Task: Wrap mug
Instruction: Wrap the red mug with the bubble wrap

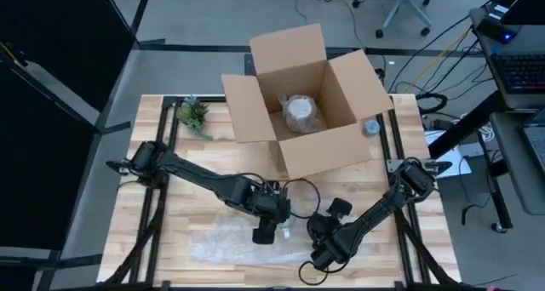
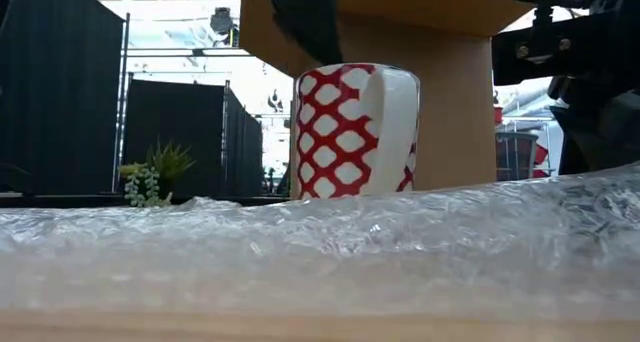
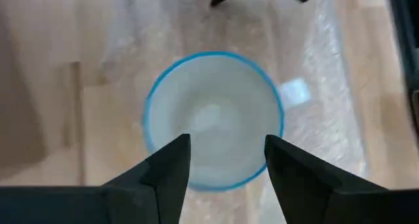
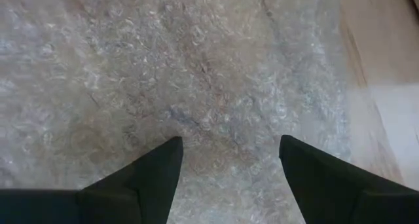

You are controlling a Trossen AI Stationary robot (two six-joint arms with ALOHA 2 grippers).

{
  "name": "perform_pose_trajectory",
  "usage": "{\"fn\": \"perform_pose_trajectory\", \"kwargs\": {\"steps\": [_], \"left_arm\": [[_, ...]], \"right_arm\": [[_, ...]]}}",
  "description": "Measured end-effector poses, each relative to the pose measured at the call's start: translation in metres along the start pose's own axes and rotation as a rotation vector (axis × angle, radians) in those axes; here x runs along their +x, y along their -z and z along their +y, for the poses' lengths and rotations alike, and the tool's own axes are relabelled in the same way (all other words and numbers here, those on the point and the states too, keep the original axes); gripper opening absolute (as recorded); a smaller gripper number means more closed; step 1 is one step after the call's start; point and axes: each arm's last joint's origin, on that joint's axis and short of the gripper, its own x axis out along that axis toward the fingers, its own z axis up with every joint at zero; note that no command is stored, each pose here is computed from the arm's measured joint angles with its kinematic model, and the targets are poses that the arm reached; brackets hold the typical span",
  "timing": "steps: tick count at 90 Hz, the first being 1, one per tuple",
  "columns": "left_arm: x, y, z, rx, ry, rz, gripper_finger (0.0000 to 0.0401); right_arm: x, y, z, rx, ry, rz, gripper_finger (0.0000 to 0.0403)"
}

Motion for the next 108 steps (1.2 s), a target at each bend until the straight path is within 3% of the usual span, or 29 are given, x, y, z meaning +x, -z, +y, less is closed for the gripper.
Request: {"fn": "perform_pose_trajectory", "kwargs": {"steps": [22,29,47,64,74,88,108], "left_arm": [[-0.030,0.029,-0.035,-0.017,-0.038,0.109,0.0182],[-0.028,0.045,-0.048,-0.004,-0.068,0.160,0.0182],[-0.012,0.077,-0.069,-0.008,-0.067,0.113,0.0182],[0.025,0.087,-0.056,-0.010,-0.012,0.032,0.0182],[0.042,0.096,-0.042,-0.032,-0.013,0.050,0.0182],[0.056,0.099,-0.035,-0.070,0.102,0.025,0.0182],[0.066,0.112,-0.030,-0.071,0.118,0.047,0.0155]], "right_arm": [[-0.002,0.004,0.001,-0.014,-0.002,-0.004,0.0242],[-0.002,0.004,0.002,-0.015,0.001,-0.011,0.0242],[-0.003,0.005,0.003,-0.016,-0.003,-0.027,0.0242],[-0.003,0.004,0.004,-0.011,-0.011,-0.031,0.0242],[-0.003,0.004,0.004,-0.010,-0.013,-0.033,0.0242],[-0.003,0.004,0.004,-0.007,-0.017,-0.037,0.0242],[-0.003,0.003,0.004,-0.013,-0.011,-0.059,0.0242]]}}
